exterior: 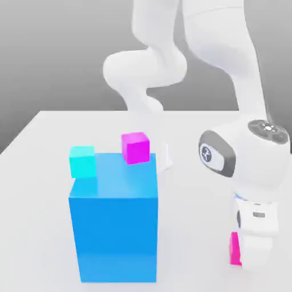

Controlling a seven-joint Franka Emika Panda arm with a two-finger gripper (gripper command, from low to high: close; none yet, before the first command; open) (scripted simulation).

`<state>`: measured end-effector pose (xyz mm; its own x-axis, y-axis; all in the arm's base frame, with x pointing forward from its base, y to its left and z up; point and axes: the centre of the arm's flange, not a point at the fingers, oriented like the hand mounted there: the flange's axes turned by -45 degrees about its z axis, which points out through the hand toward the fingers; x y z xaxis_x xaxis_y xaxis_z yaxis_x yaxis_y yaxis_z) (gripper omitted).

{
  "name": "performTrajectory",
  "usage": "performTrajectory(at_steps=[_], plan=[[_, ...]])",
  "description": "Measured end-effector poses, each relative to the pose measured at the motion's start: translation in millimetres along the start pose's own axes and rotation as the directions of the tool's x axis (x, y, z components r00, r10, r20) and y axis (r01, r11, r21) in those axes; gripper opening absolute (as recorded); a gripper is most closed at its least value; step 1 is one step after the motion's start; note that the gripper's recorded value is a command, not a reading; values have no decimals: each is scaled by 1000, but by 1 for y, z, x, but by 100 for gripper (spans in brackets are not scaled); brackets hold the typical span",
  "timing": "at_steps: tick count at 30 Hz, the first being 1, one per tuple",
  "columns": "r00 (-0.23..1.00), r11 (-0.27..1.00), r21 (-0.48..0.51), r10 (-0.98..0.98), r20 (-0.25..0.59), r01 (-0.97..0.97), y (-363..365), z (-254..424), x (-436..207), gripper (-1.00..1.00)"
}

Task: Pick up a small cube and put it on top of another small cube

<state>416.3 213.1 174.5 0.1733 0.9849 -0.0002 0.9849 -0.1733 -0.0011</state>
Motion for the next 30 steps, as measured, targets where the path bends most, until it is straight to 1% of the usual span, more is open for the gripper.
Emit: performTrajectory(at_steps=[2, 4, 7, 10, 13, 15, 18, 21, 22, 23, 26, 27, 30], plan=[[1000, 1000, -5, -29, -3, 29, 1, -20, 6, -100], [1000, 999, -21, 26, 10, -26, 18, -48, -7, -100], [984, 983, -52, 178, 33, -176, 52, -97, -50, -100], [924, 924, -73, 379, 44, -375, 74, -143, -108, -100], [835, 834, -84, 549, 42, -545, 78, -186, -156, -100], [750, 750, -84, 660, 34, -656, 77, -213, -193, -100], [593, 593, -69, 805, 18, -802, 66, -252, -251, -100], [408, 408, -33, 913, 2, -913, 44, -285, -308, -100], [350, 350, -14, 937, -1, -937, 37, -286, -322, -100], [321, 321, -5, 947, -2, -947, 34, -279, -329, -100], [295, 295, 4, 956, -2, -956, 31, -240, -336, -100], [293, 293, 5, 956, -2, -956, 30, -230, -336, 100], [293, 293, 5, 956, -2, -956, 30, -230, -336, 100]])
